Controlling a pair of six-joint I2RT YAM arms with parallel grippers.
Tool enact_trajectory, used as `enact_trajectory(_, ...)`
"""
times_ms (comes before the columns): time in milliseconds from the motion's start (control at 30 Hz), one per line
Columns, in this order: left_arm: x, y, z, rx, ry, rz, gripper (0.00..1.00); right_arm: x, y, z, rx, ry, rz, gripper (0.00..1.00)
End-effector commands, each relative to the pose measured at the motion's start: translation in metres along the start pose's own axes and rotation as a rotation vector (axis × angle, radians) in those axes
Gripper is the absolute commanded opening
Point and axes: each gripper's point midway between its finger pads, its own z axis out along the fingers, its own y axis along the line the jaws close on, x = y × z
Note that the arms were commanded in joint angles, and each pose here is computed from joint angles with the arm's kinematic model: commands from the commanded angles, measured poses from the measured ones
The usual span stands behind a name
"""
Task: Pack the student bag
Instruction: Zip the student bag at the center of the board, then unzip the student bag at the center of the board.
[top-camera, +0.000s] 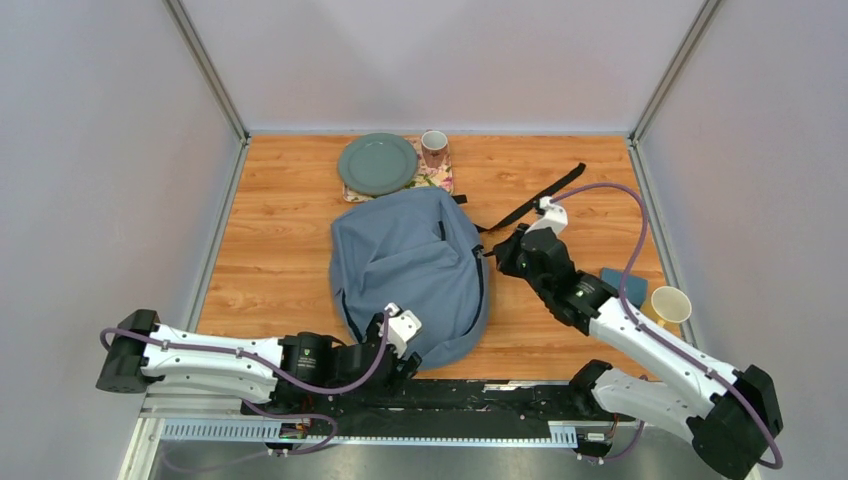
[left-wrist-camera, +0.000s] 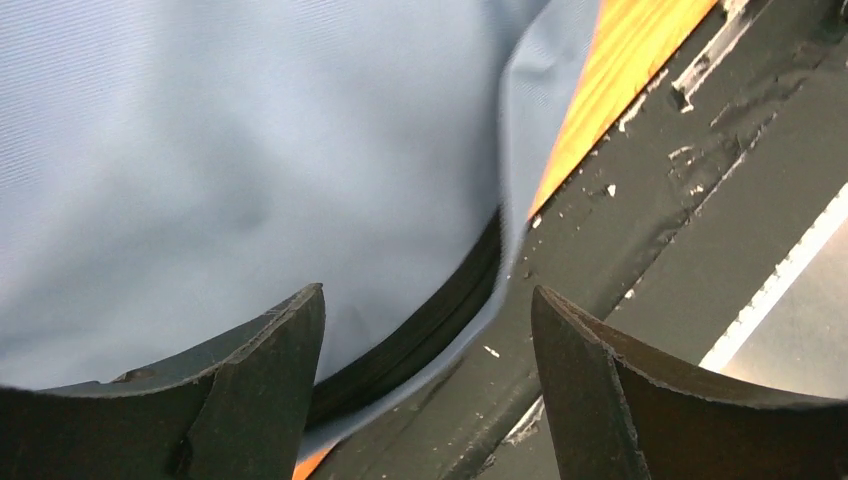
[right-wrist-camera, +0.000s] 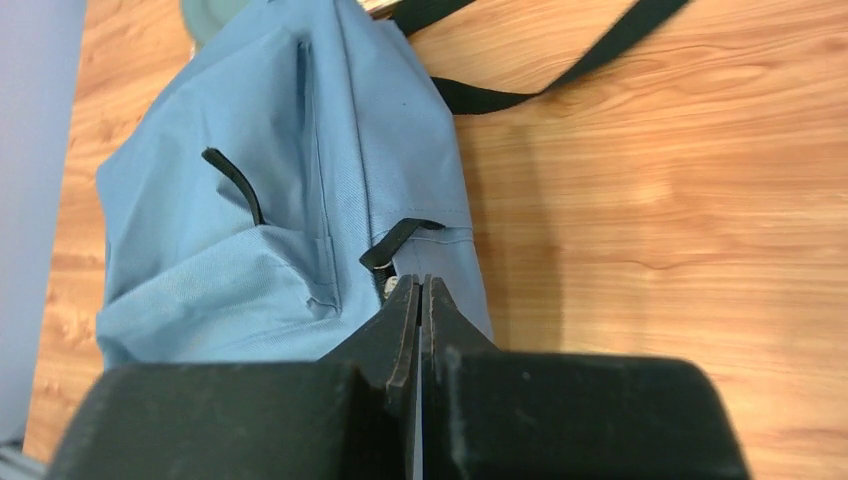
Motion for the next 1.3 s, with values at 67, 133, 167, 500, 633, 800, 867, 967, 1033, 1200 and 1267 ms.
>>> enact_trajectory(67,-0.049,0.020,-0.024,-0.104,-0.144,0.001,0.82,-0.025,-0.030,-0.020,0.075,-0.124,0.068,0.00)
enact_trajectory(133,-0.065,0.028,-0.034,-0.136,-0.201,-0.024,0.82,-0.019,-0.035,-0.026,0.075,-0.108,0.083,0.00)
enact_trajectory(167,-0.067,0.031,-0.037,-0.148,-0.210,-0.027,0.82,-0.016,-0.037,-0.029,0.074,-0.100,0.088,0.00)
enact_trajectory(500,-0.127,0.062,-0.074,-0.282,-0.387,-0.093,0.93,0.035,-0.026,-0.060,-0.086,0.113,0.111,0.00)
enact_trajectory(633,-0.143,0.068,-0.052,-0.256,-0.266,-0.114,0.94,0.048,-0.020,-0.065,-0.119,0.159,0.094,0.00)
enact_trajectory(800,-0.198,0.069,-0.030,-0.169,-0.354,-0.160,0.94,0.064,-0.027,-0.061,-0.103,0.206,0.081,0.00)
enact_trajectory(867,-0.207,0.065,-0.012,-0.164,-0.312,-0.158,0.94,0.065,-0.027,-0.061,-0.107,0.209,0.089,0.00)
enact_trajectory(967,-0.233,0.057,0.008,-0.157,-0.293,-0.135,0.94,0.061,-0.025,-0.062,-0.112,0.195,0.091,0.00)
enact_trajectory(1033,-0.246,0.053,0.026,-0.149,-0.275,-0.136,0.93,0.059,-0.026,-0.062,-0.106,0.187,0.092,0.00)
enact_trajectory(1200,-0.272,0.054,0.056,-0.132,-0.268,-0.167,0.93,0.058,-0.023,-0.064,-0.126,0.185,0.093,0.00)
enact_trajectory(1267,-0.271,0.062,0.071,-0.148,-0.240,-0.191,0.91,0.057,-0.021,-0.065,-0.135,0.182,0.098,0.00)
